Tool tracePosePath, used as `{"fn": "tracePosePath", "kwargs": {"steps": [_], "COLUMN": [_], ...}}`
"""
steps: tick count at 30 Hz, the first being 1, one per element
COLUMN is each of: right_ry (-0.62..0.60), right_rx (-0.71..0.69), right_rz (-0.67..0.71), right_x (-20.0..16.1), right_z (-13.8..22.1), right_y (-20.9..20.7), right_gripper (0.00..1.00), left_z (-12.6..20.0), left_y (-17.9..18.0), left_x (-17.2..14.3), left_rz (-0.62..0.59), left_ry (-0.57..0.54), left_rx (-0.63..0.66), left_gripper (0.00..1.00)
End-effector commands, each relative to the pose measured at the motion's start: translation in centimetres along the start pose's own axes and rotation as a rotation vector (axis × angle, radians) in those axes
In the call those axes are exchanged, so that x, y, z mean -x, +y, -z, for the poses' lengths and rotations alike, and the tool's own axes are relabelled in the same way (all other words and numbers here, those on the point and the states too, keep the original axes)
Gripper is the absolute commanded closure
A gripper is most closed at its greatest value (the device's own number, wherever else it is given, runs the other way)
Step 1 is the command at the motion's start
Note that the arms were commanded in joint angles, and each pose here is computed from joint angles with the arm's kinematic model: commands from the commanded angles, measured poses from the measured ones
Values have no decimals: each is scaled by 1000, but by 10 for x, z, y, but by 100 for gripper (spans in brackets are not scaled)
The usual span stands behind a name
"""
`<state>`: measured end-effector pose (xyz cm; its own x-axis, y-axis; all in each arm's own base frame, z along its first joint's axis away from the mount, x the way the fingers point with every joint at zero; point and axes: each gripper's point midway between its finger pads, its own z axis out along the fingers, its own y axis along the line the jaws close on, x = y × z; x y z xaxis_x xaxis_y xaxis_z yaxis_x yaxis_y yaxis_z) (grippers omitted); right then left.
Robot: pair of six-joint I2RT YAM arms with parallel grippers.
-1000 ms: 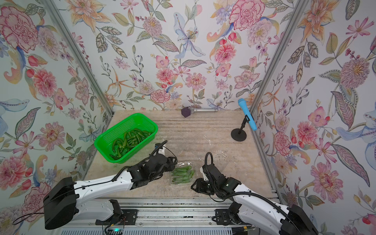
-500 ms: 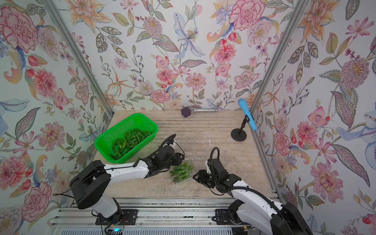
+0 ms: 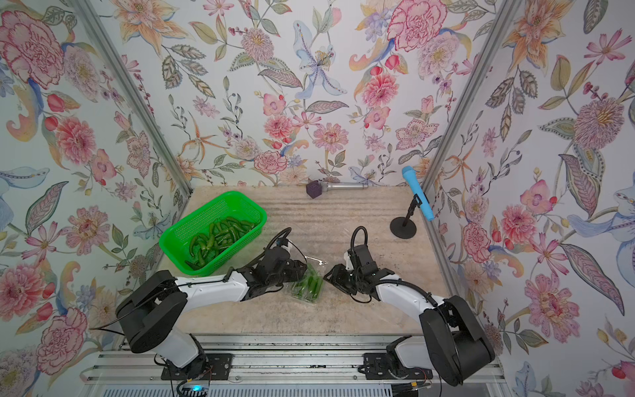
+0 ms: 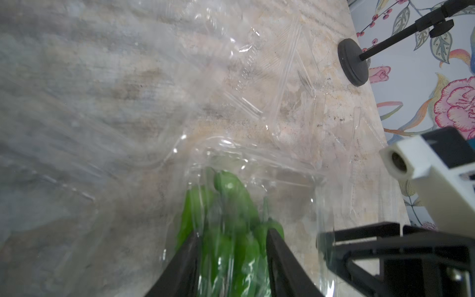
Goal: Take small green peppers out of containers
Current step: Adjust the packing box at the center of the board.
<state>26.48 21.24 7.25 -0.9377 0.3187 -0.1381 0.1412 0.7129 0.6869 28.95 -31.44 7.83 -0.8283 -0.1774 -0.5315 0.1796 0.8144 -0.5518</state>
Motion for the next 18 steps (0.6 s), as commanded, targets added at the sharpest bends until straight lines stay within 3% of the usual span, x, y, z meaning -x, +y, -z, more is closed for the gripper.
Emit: {"fn": "tracePosePath", "kwargs": {"steps": [1,11,18], "right_ry": [-16,9,26], "right_rx": [42,27,11], "right_rz": [82,104,108], "right_x": [23,24,21], "right_z": [-1,3,-2], "right_y": [21,15,10], "right_gripper": [49,46,45], "left_z": [8,27,22], "left_y": [-14,-12,-5], "left_x": [-11,-5,-13], "left_rz": [78,96,107], "left_ry": [42,-16,2], "left_rx": [-73,-70,-66], "left_gripper": [57,56,55]}}
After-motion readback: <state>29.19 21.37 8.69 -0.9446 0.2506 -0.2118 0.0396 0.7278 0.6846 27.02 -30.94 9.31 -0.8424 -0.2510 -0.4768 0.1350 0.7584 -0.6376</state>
